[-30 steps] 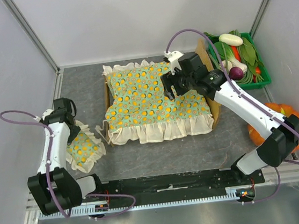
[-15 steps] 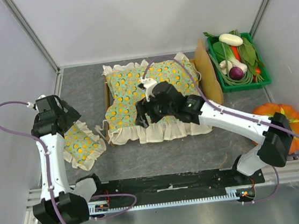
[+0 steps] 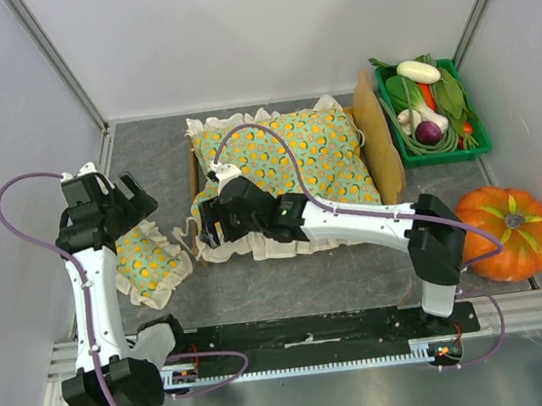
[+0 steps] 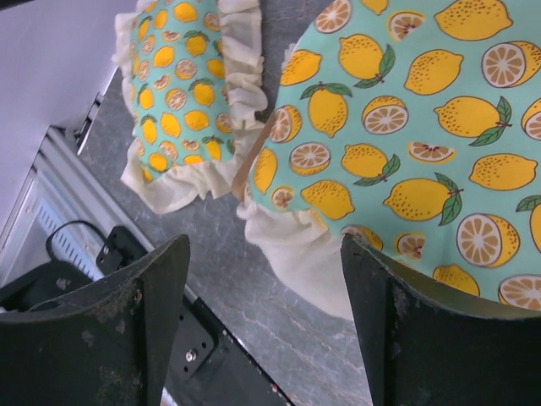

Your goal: Set up the pet bed

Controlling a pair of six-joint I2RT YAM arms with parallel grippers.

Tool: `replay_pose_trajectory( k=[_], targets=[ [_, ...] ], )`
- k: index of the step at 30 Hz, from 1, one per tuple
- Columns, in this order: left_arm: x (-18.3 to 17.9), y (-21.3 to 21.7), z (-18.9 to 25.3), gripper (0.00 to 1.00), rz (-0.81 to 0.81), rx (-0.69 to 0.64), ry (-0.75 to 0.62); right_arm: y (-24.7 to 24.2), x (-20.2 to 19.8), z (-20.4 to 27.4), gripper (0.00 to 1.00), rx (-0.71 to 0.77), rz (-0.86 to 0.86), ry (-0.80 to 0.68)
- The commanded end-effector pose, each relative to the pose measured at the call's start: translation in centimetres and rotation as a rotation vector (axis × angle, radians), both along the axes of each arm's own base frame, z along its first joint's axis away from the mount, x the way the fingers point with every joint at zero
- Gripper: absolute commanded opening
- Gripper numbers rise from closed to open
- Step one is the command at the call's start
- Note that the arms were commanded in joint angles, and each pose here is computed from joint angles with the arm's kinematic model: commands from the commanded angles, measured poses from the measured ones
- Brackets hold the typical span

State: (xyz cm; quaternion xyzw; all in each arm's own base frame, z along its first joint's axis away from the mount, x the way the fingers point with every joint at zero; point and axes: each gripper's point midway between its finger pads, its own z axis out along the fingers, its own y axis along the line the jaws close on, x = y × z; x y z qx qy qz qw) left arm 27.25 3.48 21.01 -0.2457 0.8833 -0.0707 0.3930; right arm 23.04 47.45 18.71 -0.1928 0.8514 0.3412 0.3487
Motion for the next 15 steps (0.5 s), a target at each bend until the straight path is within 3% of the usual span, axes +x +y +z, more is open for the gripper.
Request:
replay_pose_trajectory(
  k=[1,9,15],
  targets=[
    [0.8,-0.7,0.8,0.96,-0.076,0.010,-0.061,1.9,1.9,0.9,0.80,0.067,-0.099,-0.008],
    [0.7,-1.4,0.4,0.96,-0.095,-0.022,-0.068,3.6,3.2,-1.3,0.79,0.012,-0.131,-0.020],
    [0.5,-1.7,0.0,0.96,-0.103,-0.038,-0.070,2.6,3.6,-4.8,0.66,-0.099,-0.163,-0.036]
  ],
)
